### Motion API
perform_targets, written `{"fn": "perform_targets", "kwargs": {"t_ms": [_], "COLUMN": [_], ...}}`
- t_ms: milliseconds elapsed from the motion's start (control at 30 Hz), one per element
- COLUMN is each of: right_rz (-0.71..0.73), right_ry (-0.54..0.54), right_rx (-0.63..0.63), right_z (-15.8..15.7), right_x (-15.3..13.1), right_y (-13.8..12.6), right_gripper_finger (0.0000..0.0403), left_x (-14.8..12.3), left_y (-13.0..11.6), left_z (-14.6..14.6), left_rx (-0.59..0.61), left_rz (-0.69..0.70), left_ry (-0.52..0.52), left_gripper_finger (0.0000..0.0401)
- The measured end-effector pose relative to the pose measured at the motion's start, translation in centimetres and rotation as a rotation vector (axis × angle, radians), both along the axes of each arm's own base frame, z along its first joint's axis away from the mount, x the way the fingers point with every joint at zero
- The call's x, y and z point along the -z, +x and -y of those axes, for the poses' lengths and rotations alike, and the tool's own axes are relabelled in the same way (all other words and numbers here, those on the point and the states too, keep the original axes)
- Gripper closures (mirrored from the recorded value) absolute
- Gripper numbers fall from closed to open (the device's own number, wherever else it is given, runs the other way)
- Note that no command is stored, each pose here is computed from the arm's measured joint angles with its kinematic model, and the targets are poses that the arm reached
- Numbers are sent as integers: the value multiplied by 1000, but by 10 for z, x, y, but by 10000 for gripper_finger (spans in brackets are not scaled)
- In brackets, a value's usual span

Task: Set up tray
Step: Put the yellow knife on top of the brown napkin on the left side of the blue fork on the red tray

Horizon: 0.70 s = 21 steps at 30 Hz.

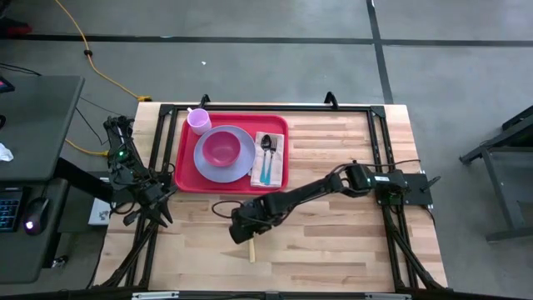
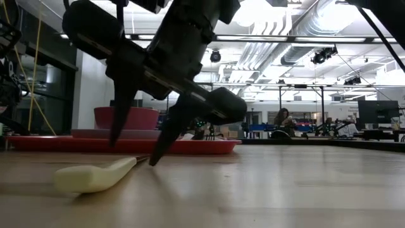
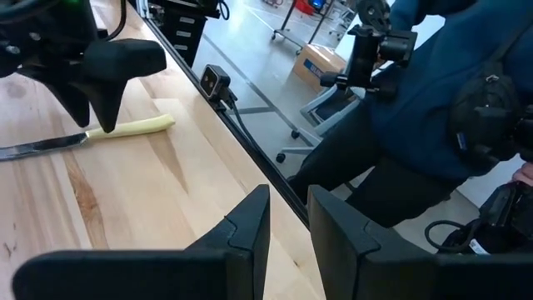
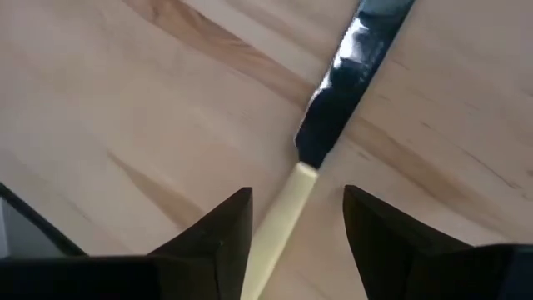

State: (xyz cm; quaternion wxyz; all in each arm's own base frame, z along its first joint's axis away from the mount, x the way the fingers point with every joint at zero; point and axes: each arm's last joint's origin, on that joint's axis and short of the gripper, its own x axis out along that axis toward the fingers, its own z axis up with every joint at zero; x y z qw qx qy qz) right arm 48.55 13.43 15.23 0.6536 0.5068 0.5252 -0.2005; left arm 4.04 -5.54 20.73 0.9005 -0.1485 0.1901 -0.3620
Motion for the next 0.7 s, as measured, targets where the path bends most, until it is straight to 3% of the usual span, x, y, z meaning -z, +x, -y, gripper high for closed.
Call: {"fn": "perform_targets", "kwargs": {"t_ms": [233, 700], "right_rz": [-10, -109], "right_ry": [50, 44], "right_rx": [-17, 5], "right_z": [1, 12], "right_x": [13, 19], "right_y": [5, 0], "right_gripper_finger": [236, 245], "left_x": [0, 0], "left_y": [0, 0], "left_z": [0, 0], "left_rx": [1, 1], "left_rz": [1, -1], "left_ry": [-2, -3], "left_gripper_finger": [286, 286]}}
